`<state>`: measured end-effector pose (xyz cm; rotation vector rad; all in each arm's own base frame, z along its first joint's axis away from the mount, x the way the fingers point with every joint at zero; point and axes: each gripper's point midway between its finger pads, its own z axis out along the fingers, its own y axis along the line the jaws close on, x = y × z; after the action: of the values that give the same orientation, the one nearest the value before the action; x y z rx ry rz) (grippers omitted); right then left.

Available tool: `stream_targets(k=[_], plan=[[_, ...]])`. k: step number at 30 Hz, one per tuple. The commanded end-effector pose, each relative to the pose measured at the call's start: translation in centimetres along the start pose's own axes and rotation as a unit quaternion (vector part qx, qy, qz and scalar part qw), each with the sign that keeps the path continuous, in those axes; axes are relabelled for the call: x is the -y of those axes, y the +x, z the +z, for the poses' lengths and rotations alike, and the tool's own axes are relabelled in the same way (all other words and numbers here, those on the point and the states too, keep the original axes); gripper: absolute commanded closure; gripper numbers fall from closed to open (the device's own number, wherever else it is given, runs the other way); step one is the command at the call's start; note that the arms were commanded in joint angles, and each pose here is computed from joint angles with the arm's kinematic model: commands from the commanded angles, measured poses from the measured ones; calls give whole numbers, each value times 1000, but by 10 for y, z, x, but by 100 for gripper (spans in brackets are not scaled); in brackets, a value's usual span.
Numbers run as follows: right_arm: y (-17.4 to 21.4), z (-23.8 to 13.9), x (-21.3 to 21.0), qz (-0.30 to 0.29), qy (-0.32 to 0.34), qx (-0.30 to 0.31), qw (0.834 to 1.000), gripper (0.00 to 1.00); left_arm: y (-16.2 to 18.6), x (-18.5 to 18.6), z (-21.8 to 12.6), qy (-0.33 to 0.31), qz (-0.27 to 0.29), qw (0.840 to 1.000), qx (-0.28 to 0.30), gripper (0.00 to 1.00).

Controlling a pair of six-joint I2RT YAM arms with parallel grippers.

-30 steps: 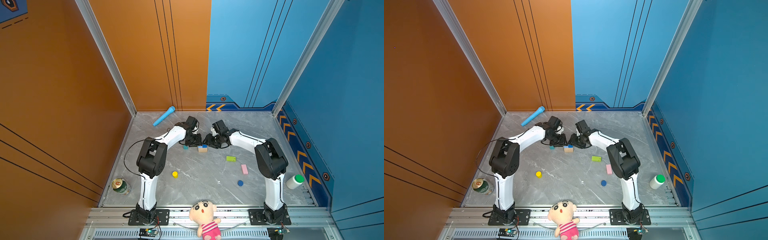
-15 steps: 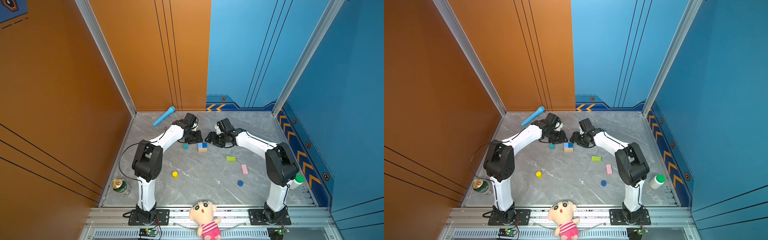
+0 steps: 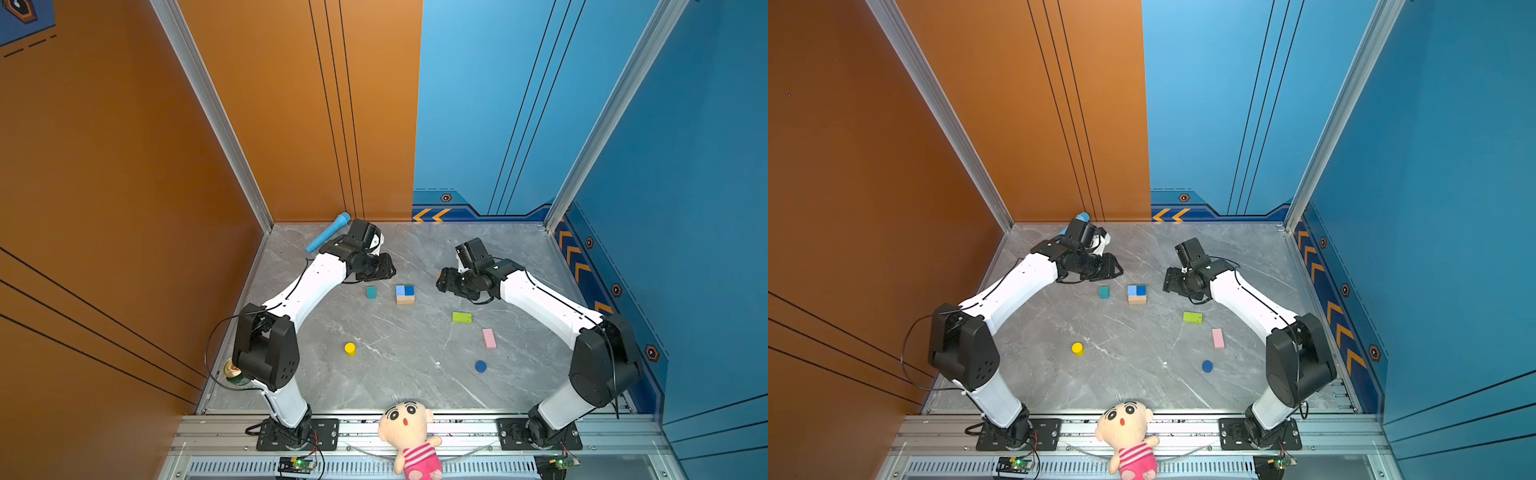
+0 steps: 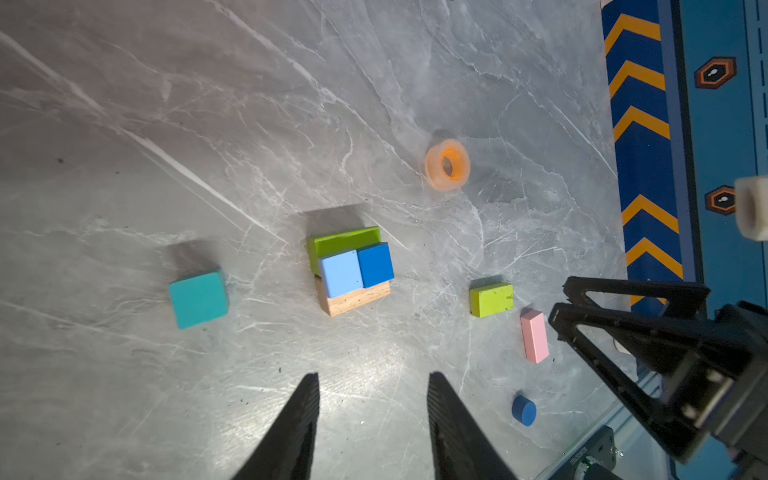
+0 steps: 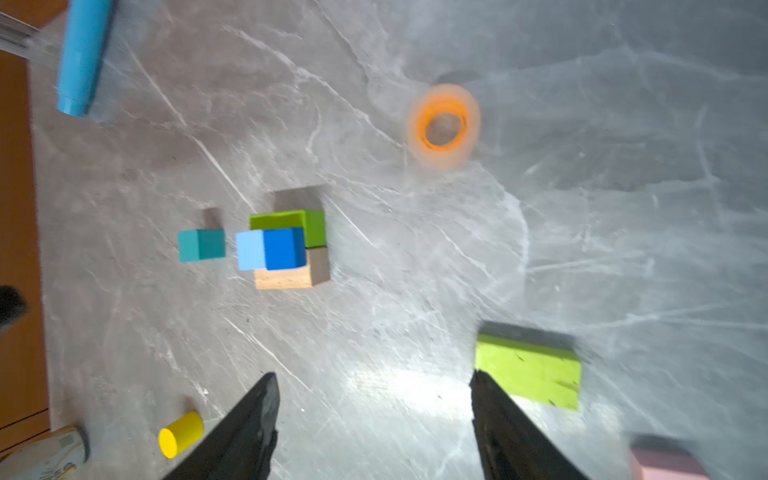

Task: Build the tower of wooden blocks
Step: 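Withdraw both grippers upward and away from the stack, then lower the right gripper onto the loose lime-green block and close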

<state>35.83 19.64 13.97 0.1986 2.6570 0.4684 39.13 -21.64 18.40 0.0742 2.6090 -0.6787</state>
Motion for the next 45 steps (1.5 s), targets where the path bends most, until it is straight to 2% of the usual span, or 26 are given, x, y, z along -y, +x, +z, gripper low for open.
stream_targets(k=[1, 8, 13, 28, 45], plan=[[21, -6, 38, -17, 80, -21, 996, 25, 4, -14, -14, -23, 12, 1000, 11, 55], [38, -4, 62, -23, 131, -32, 991, 15, 12, -42, -34, -36, -4, 998, 45, 55], [43, 5, 67, -29, 154, -36, 987, 11, 20, -62, -41, -39, -31, 997, 55, 55], [54, 42, 73, -34, 203, -50, 977, 10, 32, -78, -50, -38, -47, 996, 64, 57], [63, 65, 86, -6, 197, -69, 978, 12, 33, -81, -44, -35, -55, 996, 56, 57]])
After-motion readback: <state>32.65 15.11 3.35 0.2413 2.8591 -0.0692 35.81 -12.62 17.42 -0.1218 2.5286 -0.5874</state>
